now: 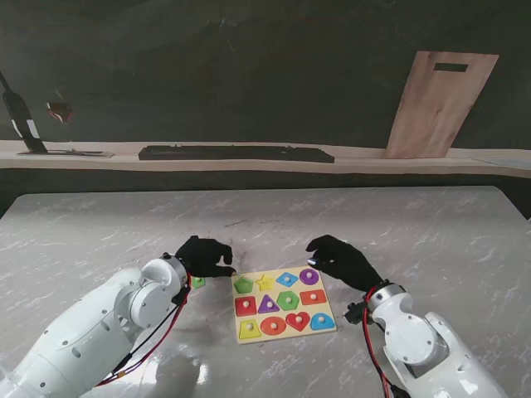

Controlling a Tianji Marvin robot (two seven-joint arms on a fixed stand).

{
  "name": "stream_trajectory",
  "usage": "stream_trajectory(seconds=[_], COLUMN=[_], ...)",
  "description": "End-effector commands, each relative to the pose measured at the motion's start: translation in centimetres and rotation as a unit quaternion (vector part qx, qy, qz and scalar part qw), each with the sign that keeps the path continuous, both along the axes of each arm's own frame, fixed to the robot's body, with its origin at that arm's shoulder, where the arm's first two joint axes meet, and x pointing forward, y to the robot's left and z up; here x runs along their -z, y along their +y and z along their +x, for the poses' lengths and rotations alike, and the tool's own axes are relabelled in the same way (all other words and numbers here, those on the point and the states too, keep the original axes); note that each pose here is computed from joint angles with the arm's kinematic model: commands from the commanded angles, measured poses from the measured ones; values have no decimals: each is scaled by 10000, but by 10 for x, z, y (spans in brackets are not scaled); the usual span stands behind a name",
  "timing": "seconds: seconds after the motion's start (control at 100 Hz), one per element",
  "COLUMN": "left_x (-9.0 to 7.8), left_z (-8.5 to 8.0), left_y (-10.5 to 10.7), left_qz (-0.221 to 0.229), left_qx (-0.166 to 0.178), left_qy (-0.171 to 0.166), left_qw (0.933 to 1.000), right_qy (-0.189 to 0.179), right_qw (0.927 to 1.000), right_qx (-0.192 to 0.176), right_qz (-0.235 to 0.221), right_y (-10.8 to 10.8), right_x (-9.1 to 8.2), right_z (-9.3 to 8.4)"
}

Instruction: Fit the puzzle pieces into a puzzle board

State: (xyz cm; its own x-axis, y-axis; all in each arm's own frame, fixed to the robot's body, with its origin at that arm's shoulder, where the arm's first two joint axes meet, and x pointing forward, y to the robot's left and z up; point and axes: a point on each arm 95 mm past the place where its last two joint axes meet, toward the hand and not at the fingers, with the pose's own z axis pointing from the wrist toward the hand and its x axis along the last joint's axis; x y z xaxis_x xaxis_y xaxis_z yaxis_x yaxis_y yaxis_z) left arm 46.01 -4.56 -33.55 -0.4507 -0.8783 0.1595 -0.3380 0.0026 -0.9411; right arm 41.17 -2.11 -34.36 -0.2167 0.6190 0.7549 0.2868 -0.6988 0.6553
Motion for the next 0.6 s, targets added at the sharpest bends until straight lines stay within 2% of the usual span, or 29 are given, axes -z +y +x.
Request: stream_trajectory(seconds=[0.0,0.2,0.4,0.59], left_x=[0,-4,-6,-2], left_z=[2,5,3,3], left_y=[11,32,48,54], left_qz=[32,281,726,873], left_qx=[-71,-118,-86,-4], left_qy=[50,211,97,91], left_qw=[10000,9993,9973,9961], right_qy=[3,-67,-131,-122], right_qw=[10000,9998,9997,9996], right_qx=[-50,-93,-147,-190], right_qz=[9,165,159,153], right_y=[6,6,6,7], right_x=[1,-3,-5,-5], right_z=[-3,-7,-9,-9])
